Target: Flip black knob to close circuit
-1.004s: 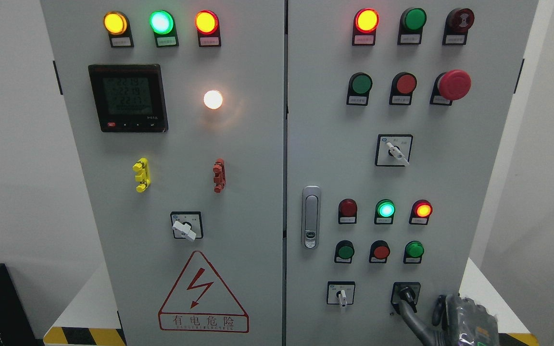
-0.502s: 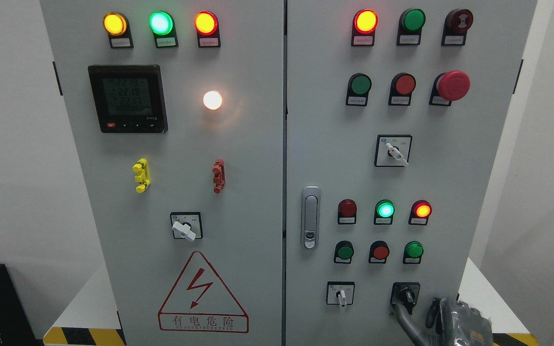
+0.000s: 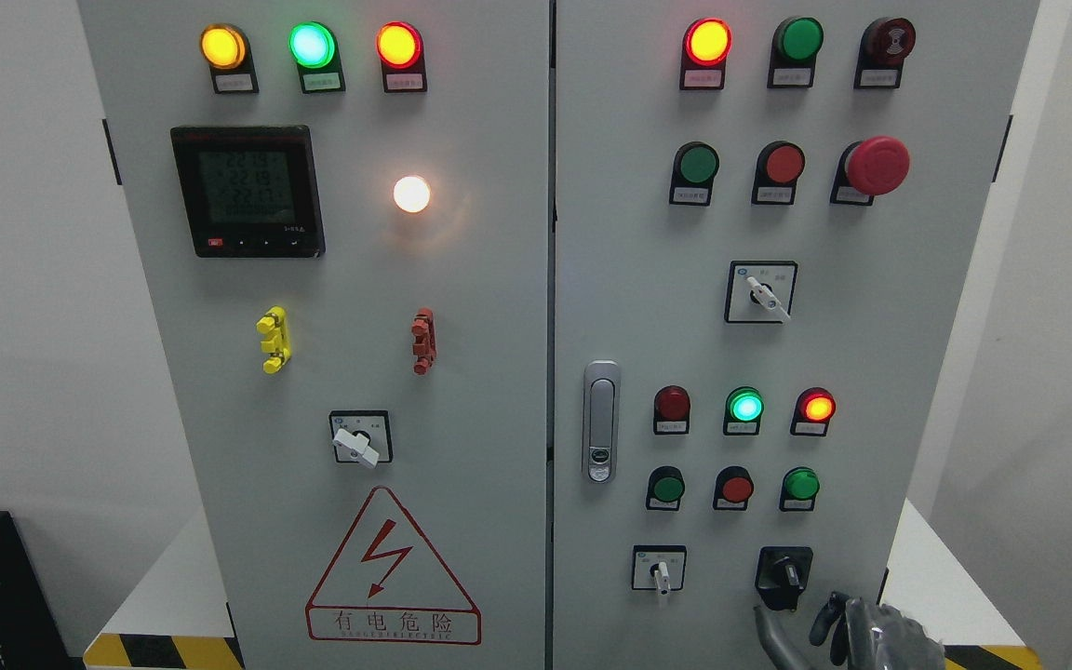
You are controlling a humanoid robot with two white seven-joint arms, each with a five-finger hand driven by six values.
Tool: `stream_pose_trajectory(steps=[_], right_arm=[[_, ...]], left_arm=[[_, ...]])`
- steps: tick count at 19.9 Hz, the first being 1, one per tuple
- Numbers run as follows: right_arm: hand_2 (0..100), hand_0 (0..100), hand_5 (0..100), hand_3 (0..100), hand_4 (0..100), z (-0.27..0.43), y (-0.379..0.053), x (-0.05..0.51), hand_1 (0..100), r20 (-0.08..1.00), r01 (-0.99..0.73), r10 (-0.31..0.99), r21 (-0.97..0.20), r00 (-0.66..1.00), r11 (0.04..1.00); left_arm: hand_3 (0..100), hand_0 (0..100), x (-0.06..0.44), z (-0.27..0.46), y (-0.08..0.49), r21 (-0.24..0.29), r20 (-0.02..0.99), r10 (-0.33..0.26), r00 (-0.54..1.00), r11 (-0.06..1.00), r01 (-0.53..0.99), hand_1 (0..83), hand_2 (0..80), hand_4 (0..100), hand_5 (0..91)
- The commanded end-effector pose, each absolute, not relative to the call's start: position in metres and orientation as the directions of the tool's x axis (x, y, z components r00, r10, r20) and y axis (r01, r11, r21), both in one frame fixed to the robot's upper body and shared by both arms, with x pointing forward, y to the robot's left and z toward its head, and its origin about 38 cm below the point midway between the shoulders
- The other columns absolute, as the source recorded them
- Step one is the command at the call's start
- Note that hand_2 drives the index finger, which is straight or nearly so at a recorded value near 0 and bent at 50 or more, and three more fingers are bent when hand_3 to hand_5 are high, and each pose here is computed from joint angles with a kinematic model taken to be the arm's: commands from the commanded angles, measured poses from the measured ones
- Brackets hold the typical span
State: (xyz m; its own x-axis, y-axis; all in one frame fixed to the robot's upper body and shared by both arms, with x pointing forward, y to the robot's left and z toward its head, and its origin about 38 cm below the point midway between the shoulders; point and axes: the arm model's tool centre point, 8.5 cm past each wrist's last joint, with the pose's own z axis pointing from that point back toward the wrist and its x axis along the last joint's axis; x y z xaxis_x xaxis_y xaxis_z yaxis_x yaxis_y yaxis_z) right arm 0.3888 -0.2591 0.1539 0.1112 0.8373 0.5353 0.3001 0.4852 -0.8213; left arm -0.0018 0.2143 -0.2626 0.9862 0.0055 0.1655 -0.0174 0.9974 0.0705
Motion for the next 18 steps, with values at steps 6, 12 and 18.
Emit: stream_pose_trajectory(steps=[6, 12, 18], right_arm=[[31, 0, 41, 61, 53, 0.151, -0.248, 0.342, 6, 0.88, 0.303, 0.455, -0.4, -0.137, 0.865], [21, 0, 25, 44, 39, 0.133, -0.241, 0.32, 5, 0.952, 0.224, 0.18, -0.125, -0.248, 0.967], [12, 0, 8, 26, 21, 0.121, -0.229, 0.311, 4, 0.959, 0.155, 0.035, 0.01, -0.282, 0.988]], left_arm=[[0, 12, -0.009, -0.262, 0.213, 0.068, 0.144, -0.037, 0.989, 0.997, 0.027, 55.6, 0.0, 0, 0.0], [0, 12, -0.009, -0.262, 0.213, 0.068, 0.146, -0.037, 0.989, 0.997, 0.027, 55.6, 0.0, 0, 0.0], [0, 12, -0.009, -0.262, 0.213, 0.068, 0.146, -0.037, 0.989, 0.997, 0.027, 55.6, 0.0, 0, 0.0]])
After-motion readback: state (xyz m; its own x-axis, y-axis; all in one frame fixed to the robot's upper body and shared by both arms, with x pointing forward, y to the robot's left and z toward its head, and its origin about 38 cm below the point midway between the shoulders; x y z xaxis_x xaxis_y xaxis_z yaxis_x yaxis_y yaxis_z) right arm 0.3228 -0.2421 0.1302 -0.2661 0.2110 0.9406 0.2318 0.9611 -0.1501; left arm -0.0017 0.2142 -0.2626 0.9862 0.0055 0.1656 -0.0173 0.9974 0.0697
